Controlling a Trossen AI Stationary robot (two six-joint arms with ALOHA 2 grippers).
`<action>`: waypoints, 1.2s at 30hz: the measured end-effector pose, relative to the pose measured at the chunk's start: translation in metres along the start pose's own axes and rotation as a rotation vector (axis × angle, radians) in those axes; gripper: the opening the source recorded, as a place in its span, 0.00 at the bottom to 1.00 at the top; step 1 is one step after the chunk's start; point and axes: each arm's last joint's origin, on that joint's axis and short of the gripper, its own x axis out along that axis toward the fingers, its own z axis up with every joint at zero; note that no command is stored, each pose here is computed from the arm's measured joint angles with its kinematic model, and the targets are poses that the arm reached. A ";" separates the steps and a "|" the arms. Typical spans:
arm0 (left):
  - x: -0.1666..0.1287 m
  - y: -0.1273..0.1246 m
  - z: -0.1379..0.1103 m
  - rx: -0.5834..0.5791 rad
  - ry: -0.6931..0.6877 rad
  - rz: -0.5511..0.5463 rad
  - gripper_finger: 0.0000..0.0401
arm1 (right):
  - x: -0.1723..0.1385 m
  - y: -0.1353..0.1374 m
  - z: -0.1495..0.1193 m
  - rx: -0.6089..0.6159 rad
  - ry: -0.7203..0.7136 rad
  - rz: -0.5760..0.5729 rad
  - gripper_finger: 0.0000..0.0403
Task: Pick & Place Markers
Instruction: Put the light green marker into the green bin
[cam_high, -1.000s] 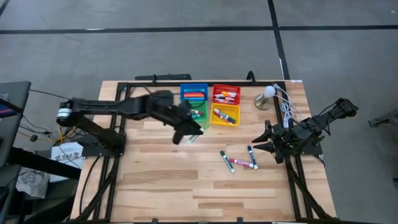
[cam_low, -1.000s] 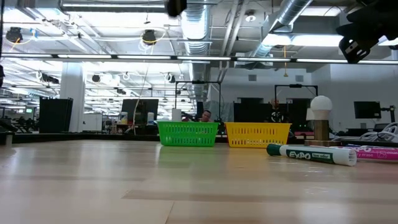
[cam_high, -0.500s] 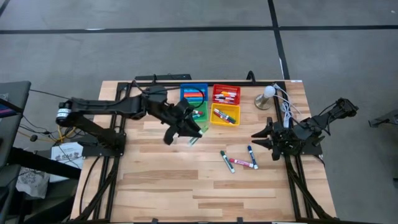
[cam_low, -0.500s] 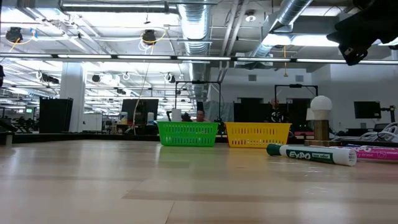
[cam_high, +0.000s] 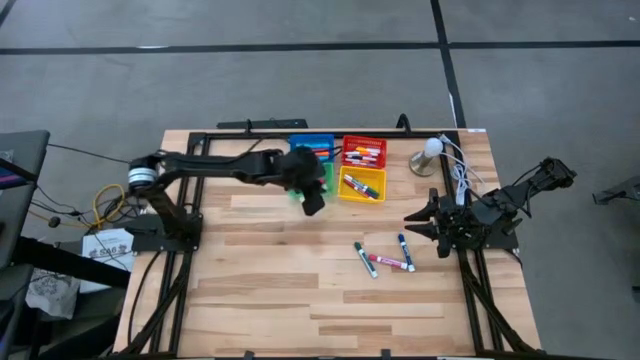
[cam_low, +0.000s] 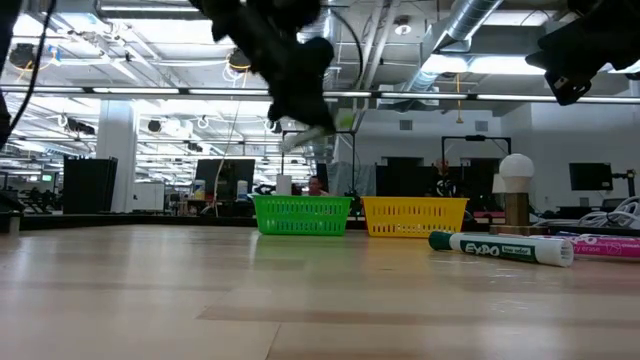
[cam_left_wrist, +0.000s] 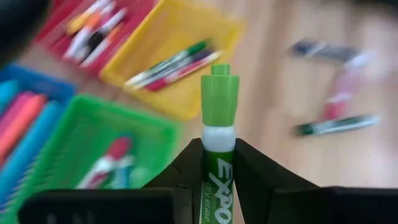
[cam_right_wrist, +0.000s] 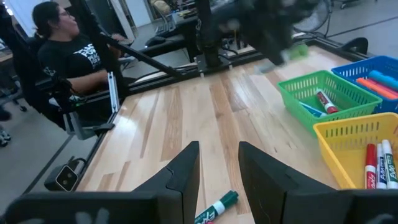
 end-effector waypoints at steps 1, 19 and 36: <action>0.007 0.006 -0.003 0.018 0.027 0.029 0.17 | 0.000 0.000 0.000 0.001 0.000 0.000 0.25; 0.034 0.085 -0.005 0.201 0.083 0.168 0.17 | 0.000 0.000 0.000 0.001 0.000 0.001 0.25; 0.051 0.077 -0.041 0.215 0.133 0.111 0.17 | 0.000 0.000 0.000 0.009 0.000 0.001 0.25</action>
